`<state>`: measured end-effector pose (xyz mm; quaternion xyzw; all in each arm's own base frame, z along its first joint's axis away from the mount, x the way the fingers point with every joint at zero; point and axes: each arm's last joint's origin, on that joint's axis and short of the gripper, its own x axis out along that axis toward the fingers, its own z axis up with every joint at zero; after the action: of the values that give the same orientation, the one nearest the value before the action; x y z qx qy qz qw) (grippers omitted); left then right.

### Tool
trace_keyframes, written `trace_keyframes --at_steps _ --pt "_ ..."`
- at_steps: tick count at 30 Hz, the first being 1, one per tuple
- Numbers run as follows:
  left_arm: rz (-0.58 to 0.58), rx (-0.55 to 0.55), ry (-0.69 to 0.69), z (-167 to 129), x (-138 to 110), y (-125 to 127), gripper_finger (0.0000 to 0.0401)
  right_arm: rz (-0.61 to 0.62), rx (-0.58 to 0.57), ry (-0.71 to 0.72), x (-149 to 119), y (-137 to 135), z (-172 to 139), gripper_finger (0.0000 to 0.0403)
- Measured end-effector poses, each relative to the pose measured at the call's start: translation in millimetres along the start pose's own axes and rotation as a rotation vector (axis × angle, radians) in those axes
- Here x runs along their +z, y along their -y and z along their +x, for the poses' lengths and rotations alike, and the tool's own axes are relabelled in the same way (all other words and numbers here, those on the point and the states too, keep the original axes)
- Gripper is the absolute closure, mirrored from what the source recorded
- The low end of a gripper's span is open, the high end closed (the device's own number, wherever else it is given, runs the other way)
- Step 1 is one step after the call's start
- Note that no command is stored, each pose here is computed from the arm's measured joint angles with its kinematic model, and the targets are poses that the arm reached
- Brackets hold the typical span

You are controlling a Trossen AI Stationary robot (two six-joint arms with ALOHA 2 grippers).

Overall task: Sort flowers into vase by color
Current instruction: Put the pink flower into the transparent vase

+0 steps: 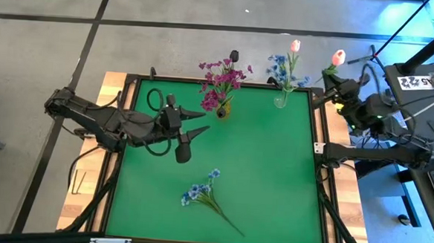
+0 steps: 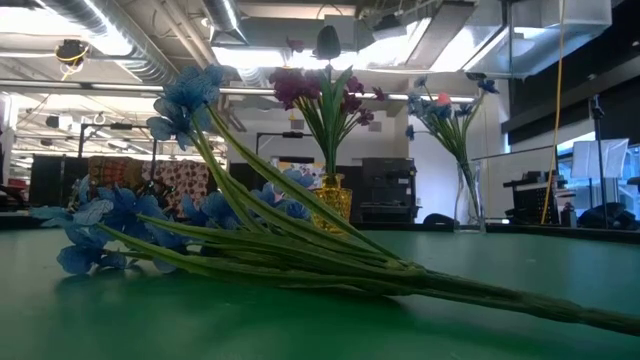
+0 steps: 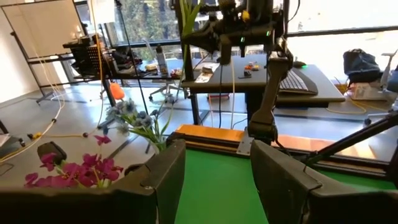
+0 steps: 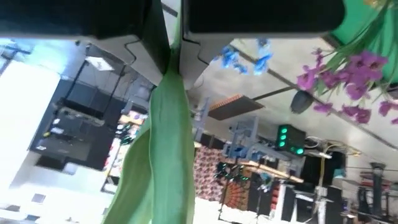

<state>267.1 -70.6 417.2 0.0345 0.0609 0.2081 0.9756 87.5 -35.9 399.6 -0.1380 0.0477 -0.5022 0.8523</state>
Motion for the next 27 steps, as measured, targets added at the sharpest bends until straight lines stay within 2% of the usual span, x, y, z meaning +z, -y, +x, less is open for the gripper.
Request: trace_keyframes --at_steps 6,14,22,27 --pt "0.006 -0.010 0.002 -0.8 0.6 -0.5 0.0225 0.008 -0.004 -0.012 -19.2 -1.3 19.2 0.0384" --pt "0.009 -0.011 -0.002 -1.1 0.2 -0.7 0.0225 0.041 0.011 -0.046 -40.5 13.5 57.5 0.0384" --pt "0.007 -0.011 -0.032 -0.2 -6.3 0.1 0.0225 0.216 0.203 -0.089 -61.7 30.4 97.6 0.0384" --pt "0.012 -0.010 -0.060 2.3 -17.7 2.4 0.0225 0.257 0.242 -0.169 -77.5 33.1 115.9 0.0384"
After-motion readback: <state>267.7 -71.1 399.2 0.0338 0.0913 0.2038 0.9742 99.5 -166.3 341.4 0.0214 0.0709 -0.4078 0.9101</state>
